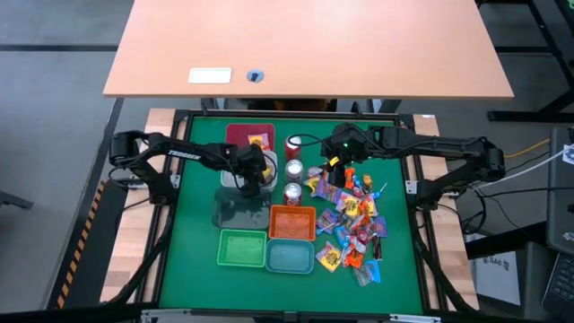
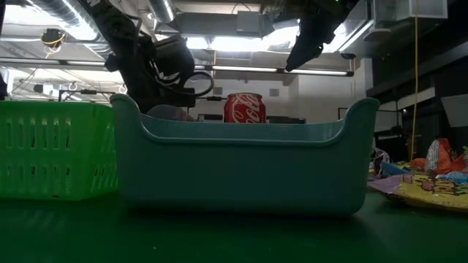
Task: Sort candy
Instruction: Put the yellow candy into the red bin
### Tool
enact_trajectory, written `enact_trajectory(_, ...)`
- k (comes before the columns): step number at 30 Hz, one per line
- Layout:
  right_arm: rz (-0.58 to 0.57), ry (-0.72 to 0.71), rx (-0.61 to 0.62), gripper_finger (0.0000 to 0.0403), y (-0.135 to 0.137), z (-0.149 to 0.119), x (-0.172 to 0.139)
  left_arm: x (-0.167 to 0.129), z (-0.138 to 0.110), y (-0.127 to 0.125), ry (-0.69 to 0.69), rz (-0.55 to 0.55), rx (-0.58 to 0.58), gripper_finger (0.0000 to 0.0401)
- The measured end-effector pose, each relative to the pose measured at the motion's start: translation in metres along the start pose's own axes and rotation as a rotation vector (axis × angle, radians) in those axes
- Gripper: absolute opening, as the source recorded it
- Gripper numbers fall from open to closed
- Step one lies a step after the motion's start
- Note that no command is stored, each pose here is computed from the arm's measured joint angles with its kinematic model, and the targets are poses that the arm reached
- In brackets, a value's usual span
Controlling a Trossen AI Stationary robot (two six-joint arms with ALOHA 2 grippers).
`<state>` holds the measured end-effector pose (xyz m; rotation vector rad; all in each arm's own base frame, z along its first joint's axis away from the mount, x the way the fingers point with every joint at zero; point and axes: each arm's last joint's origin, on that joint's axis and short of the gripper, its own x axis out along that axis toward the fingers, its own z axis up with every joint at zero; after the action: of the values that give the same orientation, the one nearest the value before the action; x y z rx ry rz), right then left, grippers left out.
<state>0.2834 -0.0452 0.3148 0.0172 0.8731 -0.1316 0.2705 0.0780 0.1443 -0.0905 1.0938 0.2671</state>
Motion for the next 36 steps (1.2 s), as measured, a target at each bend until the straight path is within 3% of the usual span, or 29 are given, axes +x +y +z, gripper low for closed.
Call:
enact_trajectory(7, 0.0, 0.0, 0.0, 0.0189, 0.0, 0.0, 0.0, 0.0, 0.0, 0.0, 0.002, -0.004, -0.007, 0.0006)
enact_trajectory(24, 0.0, 0.003, 0.0, 0.0189, 0.0, 0.0, 0.0, -0.027, 0.034, 0.003, 0.043, -0.011, -0.002, 0.0)
enact_trajectory(33, 0.0, 0.004, 0.0, 0.0189, 0.0, 0.0, 0.0, -0.048, 0.046, 0.004, 0.095, -0.013, 0.058, 0.0)
enact_trajectory(36, 0.001, 0.006, 0.0, 0.0189, 0.0, -0.001, 0.0, -0.06, 0.053, 0.005, 0.049, -0.019, 0.083, 0.0)
